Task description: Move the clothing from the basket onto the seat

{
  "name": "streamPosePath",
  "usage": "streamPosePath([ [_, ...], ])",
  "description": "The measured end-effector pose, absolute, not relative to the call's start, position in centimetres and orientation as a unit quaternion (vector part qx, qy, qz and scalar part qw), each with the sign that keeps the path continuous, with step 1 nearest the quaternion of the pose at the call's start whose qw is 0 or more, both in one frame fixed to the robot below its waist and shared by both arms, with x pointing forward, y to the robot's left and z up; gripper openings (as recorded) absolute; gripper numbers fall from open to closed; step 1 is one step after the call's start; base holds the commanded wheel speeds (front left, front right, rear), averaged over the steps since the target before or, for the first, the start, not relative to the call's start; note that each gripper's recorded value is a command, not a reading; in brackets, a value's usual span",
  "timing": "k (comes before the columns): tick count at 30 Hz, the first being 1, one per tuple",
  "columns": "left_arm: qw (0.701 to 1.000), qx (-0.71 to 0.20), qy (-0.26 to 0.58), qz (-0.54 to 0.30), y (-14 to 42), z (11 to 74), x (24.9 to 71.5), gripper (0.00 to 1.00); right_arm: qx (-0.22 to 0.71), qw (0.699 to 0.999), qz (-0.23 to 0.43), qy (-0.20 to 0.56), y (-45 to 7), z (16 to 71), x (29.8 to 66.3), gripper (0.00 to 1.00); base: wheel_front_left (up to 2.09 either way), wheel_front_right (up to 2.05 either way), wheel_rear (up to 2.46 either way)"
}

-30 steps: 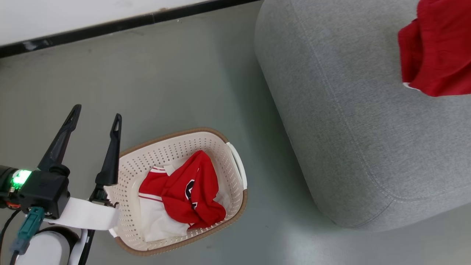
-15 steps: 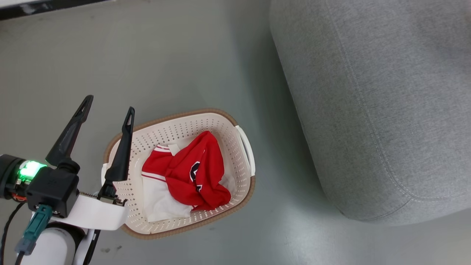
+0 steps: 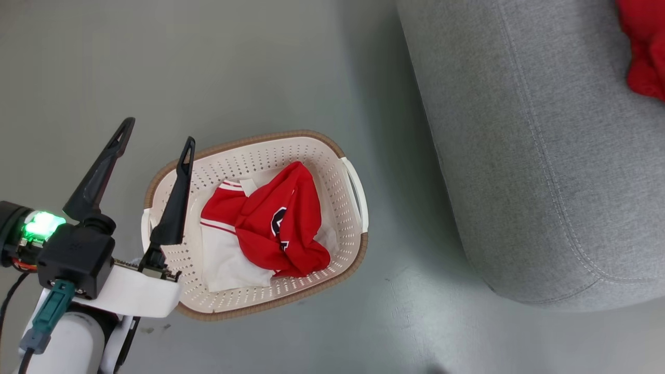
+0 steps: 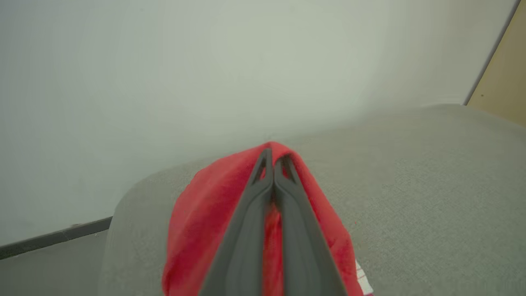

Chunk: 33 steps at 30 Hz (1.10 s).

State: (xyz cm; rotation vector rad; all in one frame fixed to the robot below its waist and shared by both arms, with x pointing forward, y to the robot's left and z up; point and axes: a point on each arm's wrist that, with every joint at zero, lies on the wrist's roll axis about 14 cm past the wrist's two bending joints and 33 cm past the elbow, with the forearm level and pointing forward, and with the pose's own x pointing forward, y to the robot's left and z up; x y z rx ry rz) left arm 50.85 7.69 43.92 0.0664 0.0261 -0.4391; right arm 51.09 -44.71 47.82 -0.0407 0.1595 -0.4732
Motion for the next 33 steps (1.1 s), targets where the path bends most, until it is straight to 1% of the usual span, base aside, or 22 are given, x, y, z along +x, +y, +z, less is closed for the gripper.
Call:
streamPosePath([
  [8, 0.975, 0.034, 0.019, -0.217, 7.8, 43.1, 51.5, 1.0, -0.016, 0.962, -0.237, 0.137, -44.1, 42.9, 49.8, 0.0, 0.0, 0.0, 0.0],
  [11, 0.975, 0.033, 0.021, -0.217, 7.7, 42.8, 51.6, 1.0, -0.012, 0.957, -0.24, 0.163, -43.8, 40.9, 48.8, 0.0, 0.0, 0.0, 0.0],
  [18, 0.976, 0.026, 0.015, -0.217, 7.3, 42.8, 52.0, 1.0, -0.004, 0.945, -0.265, 0.19, -44.7, 39.1, 46.2, 0.0, 0.0, 0.0, 0.0],
  [19, 0.976, 0.026, 0.015, -0.217, 7.3, 42.8, 52.0, 1.0, -0.001, 0.944, -0.269, 0.191, -44.8, 39.1, 45.9, 0.07, 0.0, 0.0, 0.0],
  [20, 0.976, 0.024, 0.013, -0.216, 7.2, 42.8, 52.0, 1.0, -0.001, 0.944, -0.271, 0.19, -44.9, 39.1, 45.8, 0.32, 0.0, 0.0, 0.0],
  [21, 0.976, 0.021, 0.012, -0.216, 7.1, 42.9, 52.0, 1.0, 0.001, 0.943, -0.273, 0.188, -45.0, 39.3, 45.8, 0.41, 0.0, 0.0, 0.0],
  [23, 0.976, 0.017, 0.01, -0.216, 7.0, 42.9, 51.9, 1.0, 0.005, 0.944, -0.277, 0.182, -45.2, 39.6, 45.7, 0.96, 0.0, 0.0, 0.0],
  [24, 0.976, 0.015, 0.008, -0.216, 6.9, 43.0, 51.9, 1.0, 0.008, 0.944, -0.279, 0.178, -45.3, 39.7, 45.6, 1.0, 0.0, 0.0, 0.0],
  [27, 0.976, 0.009, 0.006, -0.217, 6.5, 43.0, 51.8, 1.0, 0.02, 0.943, -0.283, 0.172, -45.2, 39.9, 45.4, 1.0, 0.0, 0.0, 0.0],
  [33, 0.976, -0.002, 0.003, -0.218, 6.0, 43.2, 51.6, 1.0, 0.036, 0.941, -0.28, 0.186, -44.2, 38.7, 44.1, 1.0, 0.0, 0.0, 0.0],
])
